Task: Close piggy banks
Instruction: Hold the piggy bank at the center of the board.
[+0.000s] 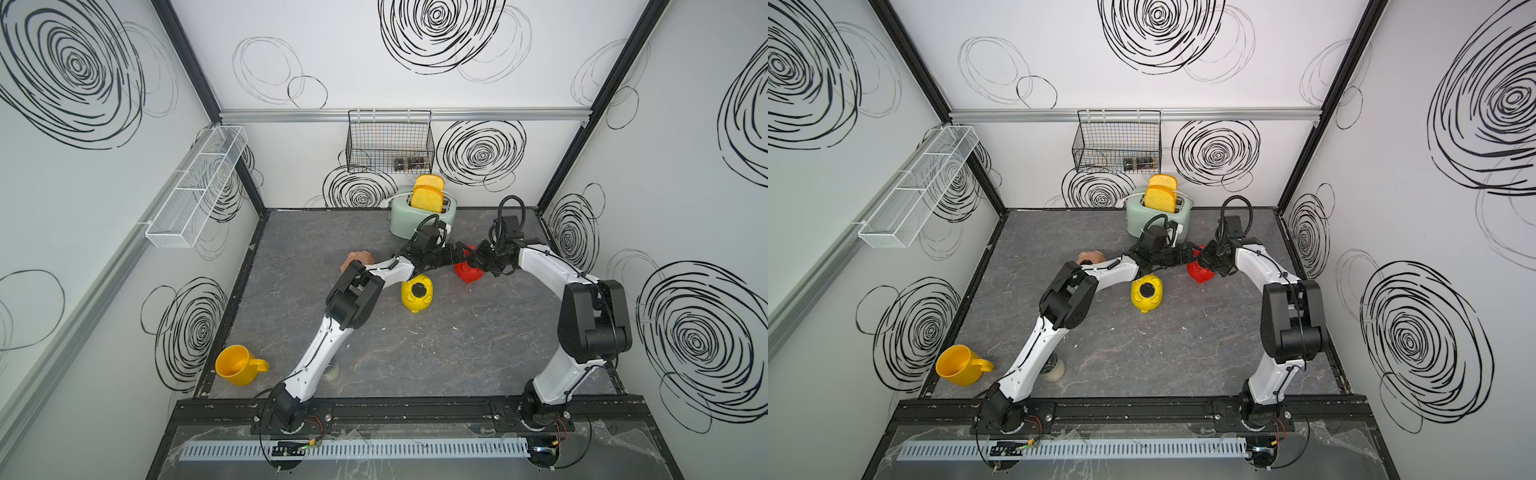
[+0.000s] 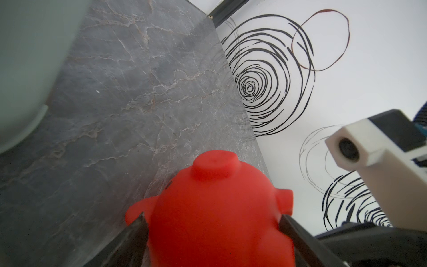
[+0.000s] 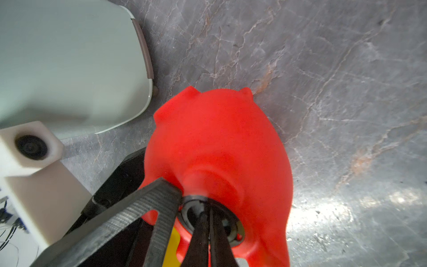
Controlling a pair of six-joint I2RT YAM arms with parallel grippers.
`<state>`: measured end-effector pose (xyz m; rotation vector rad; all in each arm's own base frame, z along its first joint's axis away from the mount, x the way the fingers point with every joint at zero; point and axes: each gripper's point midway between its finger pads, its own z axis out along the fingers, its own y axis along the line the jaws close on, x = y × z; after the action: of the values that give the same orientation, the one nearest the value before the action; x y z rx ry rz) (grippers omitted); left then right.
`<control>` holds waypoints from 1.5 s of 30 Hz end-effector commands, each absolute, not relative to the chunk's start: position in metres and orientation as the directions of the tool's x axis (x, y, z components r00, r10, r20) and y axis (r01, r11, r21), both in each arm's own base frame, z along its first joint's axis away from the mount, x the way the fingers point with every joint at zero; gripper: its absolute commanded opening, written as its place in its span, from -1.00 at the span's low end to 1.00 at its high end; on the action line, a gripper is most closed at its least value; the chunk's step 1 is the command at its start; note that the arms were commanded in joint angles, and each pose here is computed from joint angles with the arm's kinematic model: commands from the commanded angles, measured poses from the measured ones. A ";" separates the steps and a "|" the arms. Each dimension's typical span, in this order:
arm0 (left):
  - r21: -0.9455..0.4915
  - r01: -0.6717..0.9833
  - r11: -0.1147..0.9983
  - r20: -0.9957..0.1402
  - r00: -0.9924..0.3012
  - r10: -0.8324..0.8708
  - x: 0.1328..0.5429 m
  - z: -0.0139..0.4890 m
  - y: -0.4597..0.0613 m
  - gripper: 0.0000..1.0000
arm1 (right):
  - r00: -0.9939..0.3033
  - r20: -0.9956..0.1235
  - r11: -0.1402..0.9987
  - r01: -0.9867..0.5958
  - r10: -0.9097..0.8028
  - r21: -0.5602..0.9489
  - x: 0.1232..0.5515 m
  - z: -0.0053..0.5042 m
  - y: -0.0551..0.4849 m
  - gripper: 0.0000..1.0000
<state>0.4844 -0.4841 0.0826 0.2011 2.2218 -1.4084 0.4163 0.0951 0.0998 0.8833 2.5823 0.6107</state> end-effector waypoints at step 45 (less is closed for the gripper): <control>-0.804 0.358 0.475 -0.477 -0.865 -0.155 0.486 0.075 -0.471 0.82 | -0.780 -0.148 0.730 0.476 0.608 0.490 0.390 0.134 0.077 -0.55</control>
<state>0.4839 -0.4812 0.0799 0.2048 2.2057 -1.4211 0.3950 0.0883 0.1157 0.8762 2.6599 0.6894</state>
